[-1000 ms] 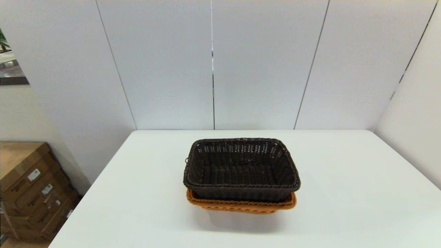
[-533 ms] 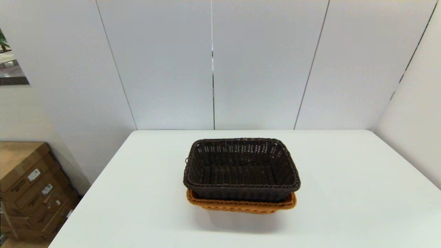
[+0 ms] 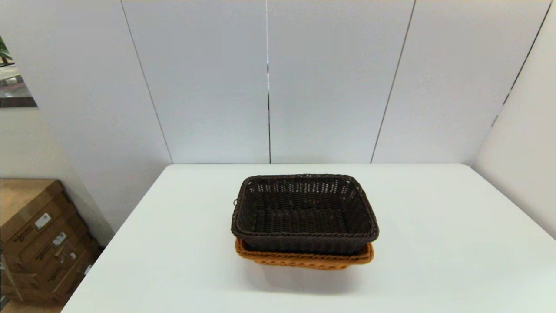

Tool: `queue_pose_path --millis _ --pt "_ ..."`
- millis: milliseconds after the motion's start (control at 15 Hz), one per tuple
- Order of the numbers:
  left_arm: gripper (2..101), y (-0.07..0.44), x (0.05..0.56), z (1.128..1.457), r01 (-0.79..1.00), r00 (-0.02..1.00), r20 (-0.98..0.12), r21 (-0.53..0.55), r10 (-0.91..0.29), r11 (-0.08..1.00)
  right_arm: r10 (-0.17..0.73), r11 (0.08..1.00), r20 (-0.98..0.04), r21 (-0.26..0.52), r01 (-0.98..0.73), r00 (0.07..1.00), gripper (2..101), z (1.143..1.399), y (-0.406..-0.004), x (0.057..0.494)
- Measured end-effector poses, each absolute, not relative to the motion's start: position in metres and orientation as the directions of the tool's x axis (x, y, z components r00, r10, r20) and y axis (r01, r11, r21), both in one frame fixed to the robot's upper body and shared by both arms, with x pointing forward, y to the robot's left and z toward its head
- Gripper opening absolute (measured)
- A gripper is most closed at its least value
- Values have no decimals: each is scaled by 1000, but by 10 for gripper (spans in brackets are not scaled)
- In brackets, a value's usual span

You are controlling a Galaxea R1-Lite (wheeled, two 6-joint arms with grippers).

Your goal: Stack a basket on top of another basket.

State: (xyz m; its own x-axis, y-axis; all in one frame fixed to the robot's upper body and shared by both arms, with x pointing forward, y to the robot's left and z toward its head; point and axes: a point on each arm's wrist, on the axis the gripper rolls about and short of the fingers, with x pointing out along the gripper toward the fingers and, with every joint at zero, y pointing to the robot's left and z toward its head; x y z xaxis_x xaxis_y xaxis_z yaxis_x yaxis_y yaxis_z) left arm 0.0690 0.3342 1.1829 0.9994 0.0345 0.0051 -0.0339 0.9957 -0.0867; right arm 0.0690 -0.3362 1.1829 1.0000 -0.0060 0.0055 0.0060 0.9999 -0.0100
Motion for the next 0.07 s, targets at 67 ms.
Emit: queue_pose_path --millis 67 --pt "978 334 69 1183 -34 999 6 -87 34 996 -6 1000 6 -10 6 1000 973 1183 -336 69"
